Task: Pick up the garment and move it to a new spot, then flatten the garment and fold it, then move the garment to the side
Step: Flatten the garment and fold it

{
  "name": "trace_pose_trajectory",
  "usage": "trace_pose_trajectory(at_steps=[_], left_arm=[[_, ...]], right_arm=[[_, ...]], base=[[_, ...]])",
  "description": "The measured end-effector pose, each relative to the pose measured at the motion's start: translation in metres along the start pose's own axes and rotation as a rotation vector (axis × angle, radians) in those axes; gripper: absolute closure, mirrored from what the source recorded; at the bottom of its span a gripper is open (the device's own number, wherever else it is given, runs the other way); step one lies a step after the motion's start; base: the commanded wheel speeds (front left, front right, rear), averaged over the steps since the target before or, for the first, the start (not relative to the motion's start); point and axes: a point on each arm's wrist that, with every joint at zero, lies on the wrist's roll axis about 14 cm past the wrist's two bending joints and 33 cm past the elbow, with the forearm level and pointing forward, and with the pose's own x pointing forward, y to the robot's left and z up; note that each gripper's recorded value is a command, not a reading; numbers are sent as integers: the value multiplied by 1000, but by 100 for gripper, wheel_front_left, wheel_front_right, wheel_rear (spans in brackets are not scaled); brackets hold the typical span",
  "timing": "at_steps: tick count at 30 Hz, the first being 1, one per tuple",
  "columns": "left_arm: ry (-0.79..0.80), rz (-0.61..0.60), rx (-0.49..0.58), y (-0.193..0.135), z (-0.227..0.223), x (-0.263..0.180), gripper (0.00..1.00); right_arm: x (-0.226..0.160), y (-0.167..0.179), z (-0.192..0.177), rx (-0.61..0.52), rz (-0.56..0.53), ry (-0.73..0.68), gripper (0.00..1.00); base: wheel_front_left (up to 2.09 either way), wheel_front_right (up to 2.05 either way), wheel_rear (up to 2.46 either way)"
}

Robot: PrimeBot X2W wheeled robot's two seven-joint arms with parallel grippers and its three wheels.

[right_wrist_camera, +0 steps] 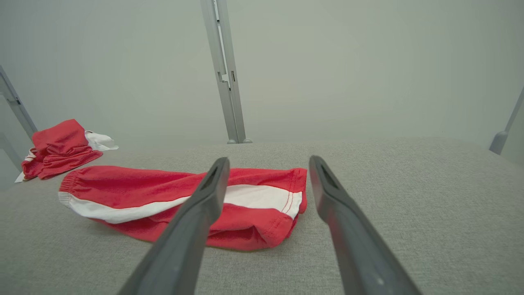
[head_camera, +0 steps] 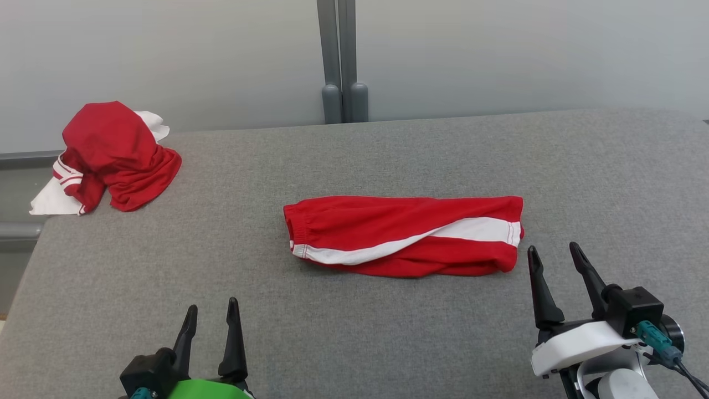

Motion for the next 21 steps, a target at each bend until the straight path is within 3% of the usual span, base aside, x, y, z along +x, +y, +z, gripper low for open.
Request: trace_pose_trajectory(at_steps=[15, 21], left_arm=[[11, 3, 18, 2, -4, -1, 0], [49, -70, 57, -11, -12, 12, 0]], right_arm=[[1, 4, -7, 22, 8, 21, 0], [2, 2, -12, 23, 4, 35, 0]], base=[[0, 0, 0], [0, 0, 0]])
